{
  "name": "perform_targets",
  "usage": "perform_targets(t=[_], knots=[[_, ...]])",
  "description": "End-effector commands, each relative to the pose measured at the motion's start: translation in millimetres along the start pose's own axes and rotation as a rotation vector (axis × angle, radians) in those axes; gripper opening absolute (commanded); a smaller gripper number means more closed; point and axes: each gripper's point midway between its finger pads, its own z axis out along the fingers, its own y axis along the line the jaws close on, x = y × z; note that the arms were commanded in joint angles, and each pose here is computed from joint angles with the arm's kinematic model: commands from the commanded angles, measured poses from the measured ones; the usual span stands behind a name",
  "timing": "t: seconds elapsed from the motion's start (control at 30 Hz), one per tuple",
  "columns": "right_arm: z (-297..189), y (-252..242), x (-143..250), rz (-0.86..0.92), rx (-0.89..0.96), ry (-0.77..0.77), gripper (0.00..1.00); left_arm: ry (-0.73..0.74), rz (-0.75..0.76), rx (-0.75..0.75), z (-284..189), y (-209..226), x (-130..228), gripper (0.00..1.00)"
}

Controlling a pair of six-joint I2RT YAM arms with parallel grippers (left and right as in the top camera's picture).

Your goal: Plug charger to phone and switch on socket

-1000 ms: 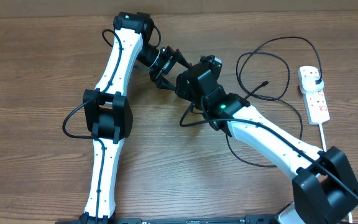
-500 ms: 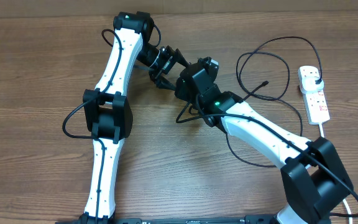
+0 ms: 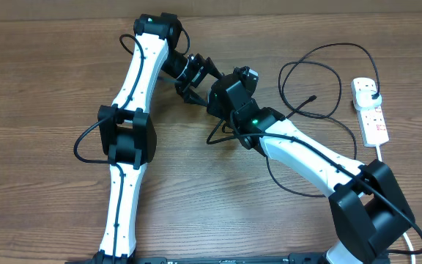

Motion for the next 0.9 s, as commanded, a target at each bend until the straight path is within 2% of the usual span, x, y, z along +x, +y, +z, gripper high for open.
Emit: perform_targets(t=[0.0,0.27,0.87], knots=[[-2.2,11.8,-11.9,0.011,-0.019,-0.034,0.42,-0.009,0.027,0.003,1.3,-10.7,7.3,0.51],[7.9,2.1,-1.5,0.029,0.015,-0.002,0.41,-0.055,0.032,-0.057,11.5,-8.4,3.7,0.51],[13.7,-9.8,10.7,0.123,0.06,0.039,0.29,-0.109,0.016,-0.122,11.7,1.5,-4.5,0.51]])
